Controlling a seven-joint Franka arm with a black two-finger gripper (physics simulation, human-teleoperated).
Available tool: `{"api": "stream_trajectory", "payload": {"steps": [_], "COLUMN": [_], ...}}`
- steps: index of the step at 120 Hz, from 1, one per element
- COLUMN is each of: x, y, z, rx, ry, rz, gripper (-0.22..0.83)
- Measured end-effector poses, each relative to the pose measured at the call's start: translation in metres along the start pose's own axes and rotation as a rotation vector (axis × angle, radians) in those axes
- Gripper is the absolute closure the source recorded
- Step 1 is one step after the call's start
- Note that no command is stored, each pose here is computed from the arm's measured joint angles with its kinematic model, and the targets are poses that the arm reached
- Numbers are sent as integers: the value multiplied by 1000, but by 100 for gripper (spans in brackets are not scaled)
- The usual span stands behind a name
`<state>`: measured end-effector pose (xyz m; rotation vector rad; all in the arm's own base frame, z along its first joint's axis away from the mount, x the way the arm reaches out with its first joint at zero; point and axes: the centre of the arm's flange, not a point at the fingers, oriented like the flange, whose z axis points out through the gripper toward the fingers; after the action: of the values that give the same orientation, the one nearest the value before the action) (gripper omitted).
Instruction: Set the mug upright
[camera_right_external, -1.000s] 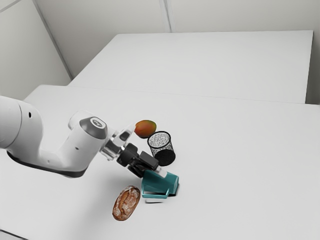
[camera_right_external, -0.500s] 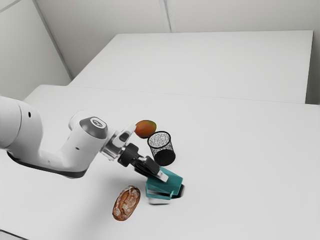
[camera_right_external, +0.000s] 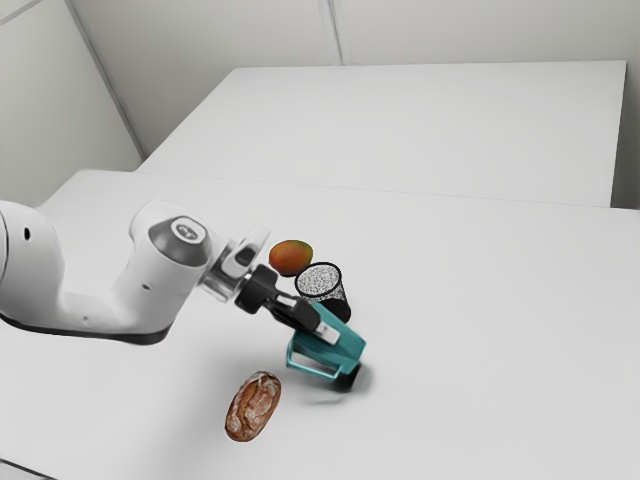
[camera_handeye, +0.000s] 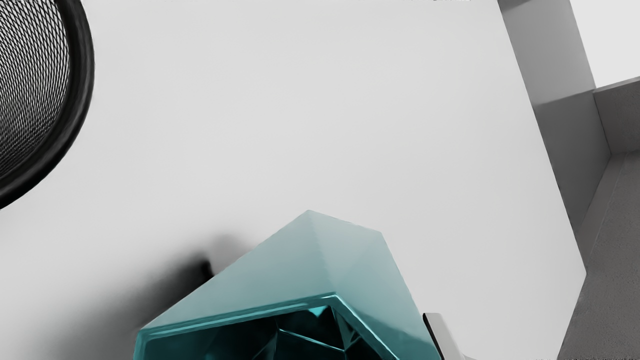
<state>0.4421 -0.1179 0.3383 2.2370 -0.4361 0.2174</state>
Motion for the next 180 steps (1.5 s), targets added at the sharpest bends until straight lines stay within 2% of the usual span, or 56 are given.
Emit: {"api": "stream_trajectory", "payload": {"steps": [19, 59, 87, 106, 124, 154, 180], "x": [5, 5, 3, 7, 21, 48, 57], "y": [29, 64, 55, 42, 25, 3, -22], "z": [-17, -53, -69, -88, -91, -85, -72], "rx": [67, 348, 528, 612, 673, 737, 758], "ry": [-27, -208, -302, -317, -339, -335, -322], "rz": [86, 184, 142, 86, 46, 11, -24], "gripper": [76, 78, 78, 78, 78, 78, 78]}}
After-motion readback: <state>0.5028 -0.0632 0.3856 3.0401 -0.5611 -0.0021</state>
